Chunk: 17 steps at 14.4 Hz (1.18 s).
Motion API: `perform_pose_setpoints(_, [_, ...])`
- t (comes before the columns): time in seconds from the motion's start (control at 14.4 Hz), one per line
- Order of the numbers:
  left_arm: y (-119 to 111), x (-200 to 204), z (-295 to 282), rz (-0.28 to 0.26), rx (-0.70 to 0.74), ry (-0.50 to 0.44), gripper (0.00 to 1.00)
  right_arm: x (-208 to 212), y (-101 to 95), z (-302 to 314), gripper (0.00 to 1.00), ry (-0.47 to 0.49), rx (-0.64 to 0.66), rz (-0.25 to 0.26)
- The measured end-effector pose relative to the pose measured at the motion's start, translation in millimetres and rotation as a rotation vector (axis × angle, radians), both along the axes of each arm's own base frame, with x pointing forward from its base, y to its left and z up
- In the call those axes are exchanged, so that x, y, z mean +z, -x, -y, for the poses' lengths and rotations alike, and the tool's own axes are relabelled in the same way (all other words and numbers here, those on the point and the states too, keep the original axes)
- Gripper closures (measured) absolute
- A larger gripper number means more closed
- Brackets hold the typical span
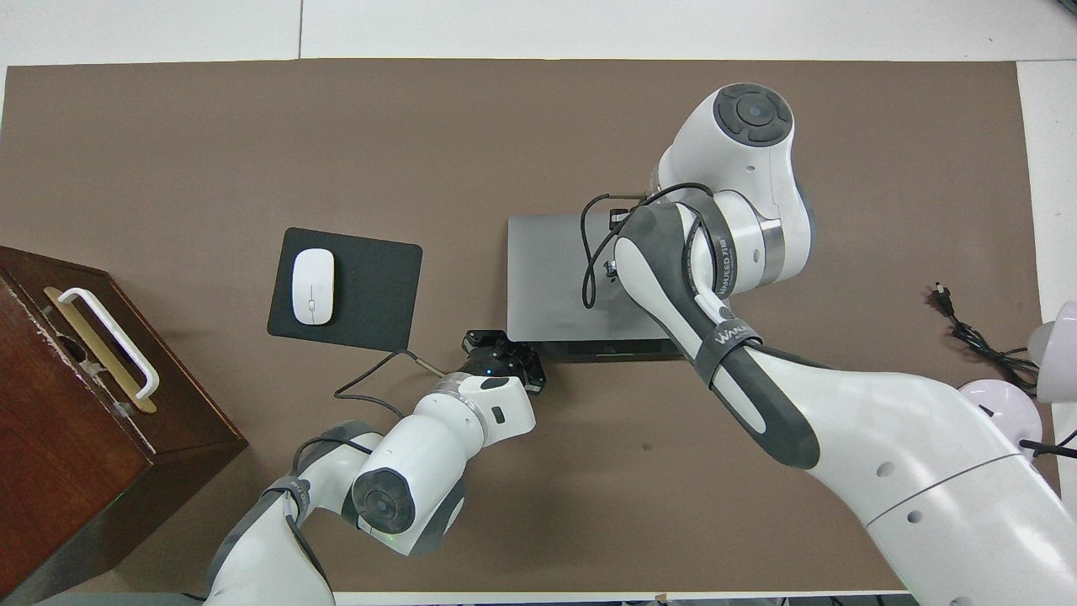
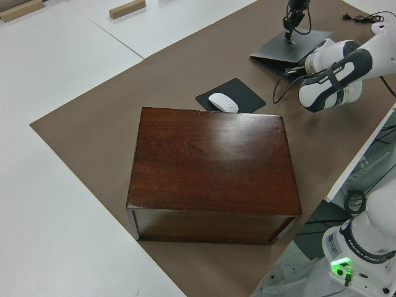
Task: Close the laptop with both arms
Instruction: 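Push the laptop lid down onto the keyboard with the right gripper, then withdraw the right gripper from the closed lid while the left gripper releases the base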
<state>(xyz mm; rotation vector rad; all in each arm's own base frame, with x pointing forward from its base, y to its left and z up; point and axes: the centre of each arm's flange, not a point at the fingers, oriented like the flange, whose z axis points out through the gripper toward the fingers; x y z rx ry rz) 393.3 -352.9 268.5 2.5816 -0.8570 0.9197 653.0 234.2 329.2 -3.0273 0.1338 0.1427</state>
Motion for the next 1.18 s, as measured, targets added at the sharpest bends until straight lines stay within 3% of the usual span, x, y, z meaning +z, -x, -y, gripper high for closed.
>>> perform_pose_setpoints(0.55, [0.0,-0.1,-0.1,0.000,0.000,0.000,0.99,11.6,-2.8,7.0,0.99,-0.005,-0.011,0.018])
perform_pose_setpoints(0.97, [0.0,-0.1,-0.1,0.001,0.000,0.000,0.99,88.7,-10.2,53.2,0.99,-0.020,-0.057,0.072])
perform_pose_setpoints(1.18, [0.0,-0.1,-0.1,0.001,0.000,0.000,0.99,125.6,-10.0,91.4,0.99,0.004,-0.016,0.108])
